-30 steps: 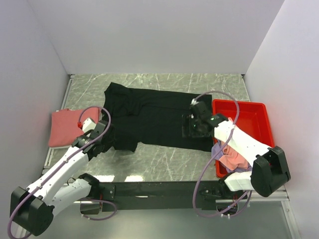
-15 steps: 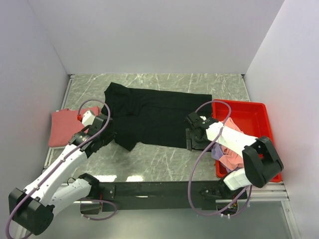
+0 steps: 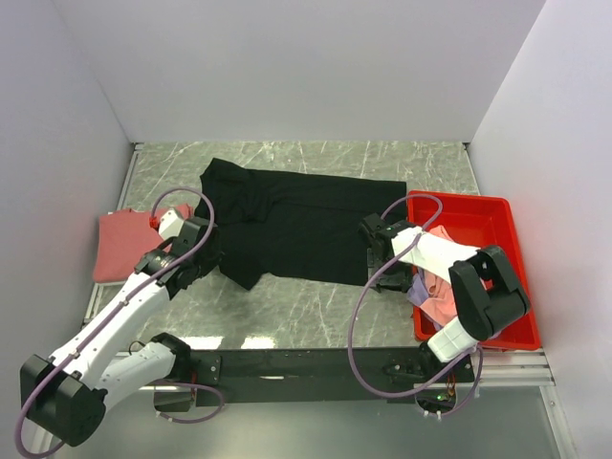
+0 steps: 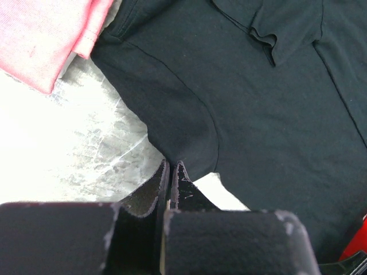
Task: Fold and stack the t-shirts
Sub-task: Fold the tshirt
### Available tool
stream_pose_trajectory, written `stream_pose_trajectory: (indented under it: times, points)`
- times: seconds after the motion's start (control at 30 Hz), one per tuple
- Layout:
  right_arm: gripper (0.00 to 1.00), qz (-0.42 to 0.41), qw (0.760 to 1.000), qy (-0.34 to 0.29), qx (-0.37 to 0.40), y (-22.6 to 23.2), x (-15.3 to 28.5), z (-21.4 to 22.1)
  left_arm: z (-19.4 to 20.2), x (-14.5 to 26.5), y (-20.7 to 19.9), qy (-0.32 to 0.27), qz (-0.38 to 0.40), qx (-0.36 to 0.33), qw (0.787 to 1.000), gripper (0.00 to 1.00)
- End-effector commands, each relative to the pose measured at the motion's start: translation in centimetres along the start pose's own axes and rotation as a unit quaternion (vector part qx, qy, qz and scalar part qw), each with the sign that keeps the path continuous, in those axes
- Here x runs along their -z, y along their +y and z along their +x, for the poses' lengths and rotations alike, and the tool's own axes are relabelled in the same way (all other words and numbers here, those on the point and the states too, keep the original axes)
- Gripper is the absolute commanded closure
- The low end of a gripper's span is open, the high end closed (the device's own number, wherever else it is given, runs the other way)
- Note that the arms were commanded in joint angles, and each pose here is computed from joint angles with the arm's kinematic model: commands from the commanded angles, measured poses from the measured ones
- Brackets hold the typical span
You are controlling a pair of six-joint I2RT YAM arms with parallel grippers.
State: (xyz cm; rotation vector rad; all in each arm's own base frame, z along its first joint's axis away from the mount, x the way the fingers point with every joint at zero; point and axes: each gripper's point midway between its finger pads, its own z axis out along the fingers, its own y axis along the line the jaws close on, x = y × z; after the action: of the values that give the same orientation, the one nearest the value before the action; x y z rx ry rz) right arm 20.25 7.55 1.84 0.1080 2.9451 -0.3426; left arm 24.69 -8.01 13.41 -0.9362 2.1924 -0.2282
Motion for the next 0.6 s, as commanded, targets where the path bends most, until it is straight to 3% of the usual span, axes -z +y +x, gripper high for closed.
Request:
stream_pose_trajectory:
  times: [0.0,0.27,0.57]
  points:
    - [0.34,-0.005,1.0,-0.017,-0.007,0.2,0.1,-1.9,-2.0,0.6,-1.7,-0.027,0.018,0.008,0.999,1.0]
    - [0.56,-0.025,1.0,-0.016,0.001,1.2,-0.2,-2.6,-2.5,0.3,-2.2,-0.03,0.015,0.006,0.999,1.0]
    - [0.53,-0.026,0.999,-0.023,0.015,1.7,-0.4,-3.7,-3.3,0.0,-2.2,-0.037,0.01,0.007,0.999,1.0]
